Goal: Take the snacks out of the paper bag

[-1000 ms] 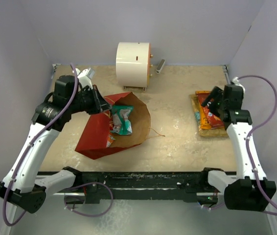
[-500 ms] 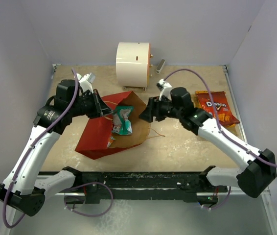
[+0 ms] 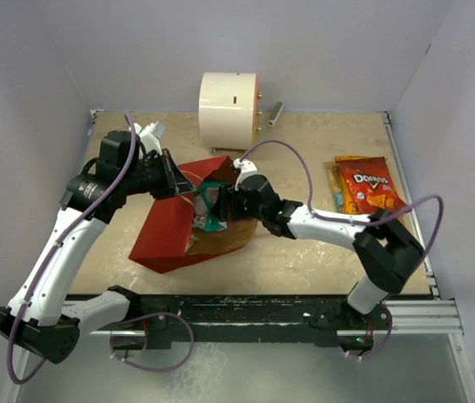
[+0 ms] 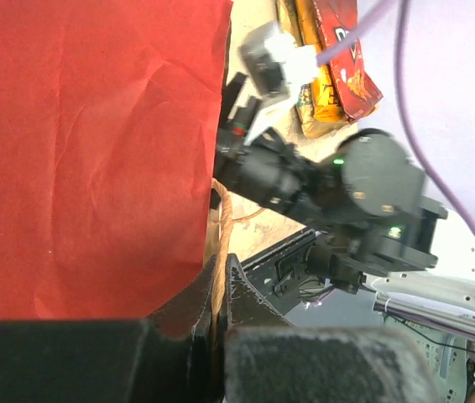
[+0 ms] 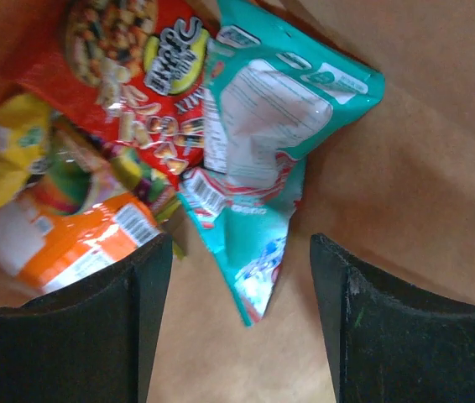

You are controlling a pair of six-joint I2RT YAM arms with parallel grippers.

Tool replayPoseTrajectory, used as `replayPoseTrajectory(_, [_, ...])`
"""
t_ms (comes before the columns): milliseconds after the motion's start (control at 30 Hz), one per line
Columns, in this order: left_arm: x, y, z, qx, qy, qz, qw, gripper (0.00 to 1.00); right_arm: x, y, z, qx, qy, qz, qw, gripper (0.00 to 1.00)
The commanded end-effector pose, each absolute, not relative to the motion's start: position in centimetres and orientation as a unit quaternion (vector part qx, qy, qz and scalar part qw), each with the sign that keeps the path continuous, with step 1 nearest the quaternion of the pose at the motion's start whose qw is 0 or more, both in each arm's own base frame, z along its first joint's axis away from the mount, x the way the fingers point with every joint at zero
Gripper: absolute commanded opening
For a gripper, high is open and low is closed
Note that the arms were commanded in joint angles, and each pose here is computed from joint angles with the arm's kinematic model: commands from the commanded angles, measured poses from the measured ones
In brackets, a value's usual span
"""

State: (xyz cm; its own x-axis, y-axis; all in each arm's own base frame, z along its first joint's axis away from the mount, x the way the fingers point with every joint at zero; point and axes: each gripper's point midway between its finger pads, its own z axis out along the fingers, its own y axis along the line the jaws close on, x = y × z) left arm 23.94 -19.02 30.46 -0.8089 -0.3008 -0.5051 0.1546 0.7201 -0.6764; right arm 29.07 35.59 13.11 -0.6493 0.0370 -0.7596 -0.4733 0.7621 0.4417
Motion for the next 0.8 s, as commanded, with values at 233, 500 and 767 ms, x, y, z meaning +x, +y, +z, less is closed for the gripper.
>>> replayPoseTrajectory(233, [24.3,-19.6,32.4,-0.015,0.866,-0.387,0.316,0.0,33.3,37.7,12.0,-0.106,0.826,0.259,0.489,0.72])
replayPoseTrajectory(500, [23.9,-19.6,31.5,-0.005,0.873,-0.382,0.303,0.0,33.7,39.8,11.5,-0.119,0.82,0.28,0.485,0.61])
replayPoseTrajectory(767, [24.3,-19.6,31.2,0.002,0.874,-0.377,0.306,0.0,33.3,40.3,12.7,-0.124,0.817,0.293,0.48,0.31])
